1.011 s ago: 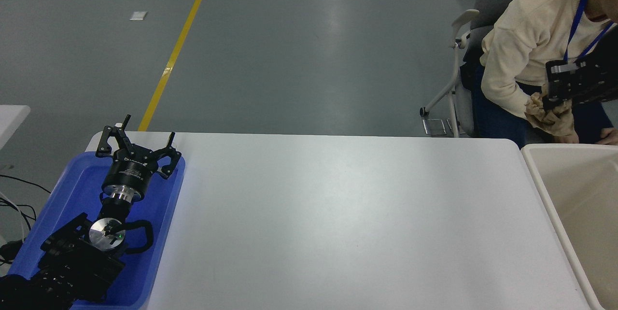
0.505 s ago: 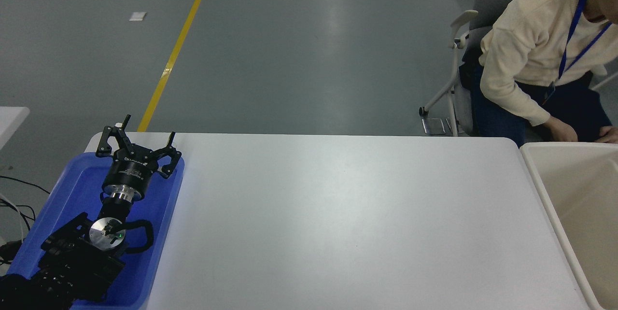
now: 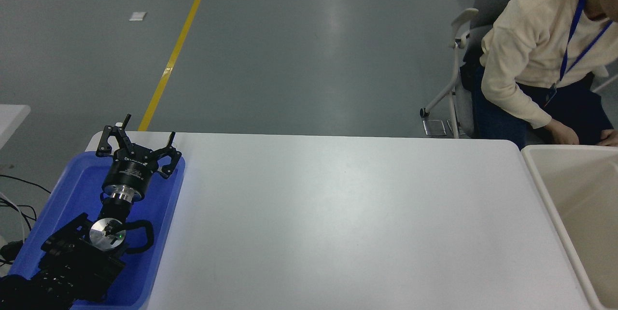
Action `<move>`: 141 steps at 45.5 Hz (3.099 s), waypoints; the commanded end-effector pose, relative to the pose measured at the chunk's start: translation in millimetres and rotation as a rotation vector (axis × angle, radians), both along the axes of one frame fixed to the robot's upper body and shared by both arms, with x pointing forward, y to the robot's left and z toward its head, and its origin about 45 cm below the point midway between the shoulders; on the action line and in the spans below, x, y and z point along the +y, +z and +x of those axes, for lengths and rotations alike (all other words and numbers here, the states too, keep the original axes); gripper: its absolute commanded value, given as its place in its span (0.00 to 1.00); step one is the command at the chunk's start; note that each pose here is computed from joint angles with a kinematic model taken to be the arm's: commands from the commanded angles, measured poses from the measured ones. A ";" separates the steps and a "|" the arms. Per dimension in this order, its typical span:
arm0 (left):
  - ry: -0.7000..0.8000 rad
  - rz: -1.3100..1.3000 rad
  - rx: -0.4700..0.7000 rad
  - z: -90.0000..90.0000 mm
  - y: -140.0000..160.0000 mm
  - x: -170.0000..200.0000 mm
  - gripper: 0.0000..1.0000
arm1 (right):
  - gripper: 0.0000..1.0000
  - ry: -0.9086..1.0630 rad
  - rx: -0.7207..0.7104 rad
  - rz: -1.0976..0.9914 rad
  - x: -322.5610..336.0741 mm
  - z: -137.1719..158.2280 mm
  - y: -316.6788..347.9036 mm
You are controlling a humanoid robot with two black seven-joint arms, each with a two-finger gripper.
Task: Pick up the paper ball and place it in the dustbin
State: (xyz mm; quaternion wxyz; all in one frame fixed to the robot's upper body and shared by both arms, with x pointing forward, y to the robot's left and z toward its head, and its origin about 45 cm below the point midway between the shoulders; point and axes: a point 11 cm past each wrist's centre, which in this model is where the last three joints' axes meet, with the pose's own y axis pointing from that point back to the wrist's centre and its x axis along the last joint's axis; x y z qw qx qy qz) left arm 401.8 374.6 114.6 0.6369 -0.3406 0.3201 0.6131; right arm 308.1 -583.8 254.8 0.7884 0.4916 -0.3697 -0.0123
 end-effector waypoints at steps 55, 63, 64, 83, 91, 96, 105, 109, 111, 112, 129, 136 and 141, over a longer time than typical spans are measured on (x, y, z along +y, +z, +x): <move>0.001 0.000 -0.001 0.1 0.2 0.0 1.00 | 0.00 -0.119 -0.225 -0.215 -34.8 -25.0 -142.6; 0.002 0.000 0.000 -0.1 -0.1 0.4 1.00 | 0.56 -0.112 -0.272 -0.246 -37.3 -19.3 -134.6; 0.002 0.000 0.000 -0.1 -0.1 0.4 1.00 | 0.68 -0.110 -0.286 -0.257 -37.5 -17.9 -132.8; 0.002 0.000 0.000 -0.1 -0.1 0.4 1.00 | 0.93 -0.101 -0.346 -0.293 -38.6 -13.5 -126.2; 0.001 0.000 -0.001 0.1 0.2 0.0 1.00 | 1.00 -0.131 -0.368 -0.236 -29.9 -7.4 -129.8; 0.001 0.001 0.001 -0.1 -0.1 0.2 1.00 | 1.00 -0.240 -0.492 -0.111 -18.0 13.7 -120.1; 0.001 0.001 0.001 -0.1 -0.1 0.2 1.00 | 1.00 -0.464 -0.704 0.157 -1.3 37.4 -107.1; 0.001 0.001 0.001 -0.1 -0.2 0.2 1.00 | 1.00 -0.535 -0.777 0.312 14.0 50.1 -102.0; 0.000 0.000 0.000 0.1 0.1 -0.2 1.00 | 1.00 -0.574 -0.815 0.384 19.9 55.0 -98.6; 0.001 0.001 0.001 -0.1 -0.1 0.2 1.00 | 1.00 -0.588 -0.838 0.421 23.3 58.8 -95.1; 0.002 0.000 0.000 -0.1 -0.1 0.4 1.00 | 1.00 -0.701 -1.062 1.048 133.1 102.2 -94.3; 0.002 0.000 0.000 -0.1 -0.1 0.4 1.00 | 1.00 -0.550 -1.274 1.270 182.5 101.8 -107.1; 0.002 0.000 0.000 -0.1 -0.1 0.4 1.00 | 1.00 -0.489 -1.317 1.411 208.2 95.6 -113.6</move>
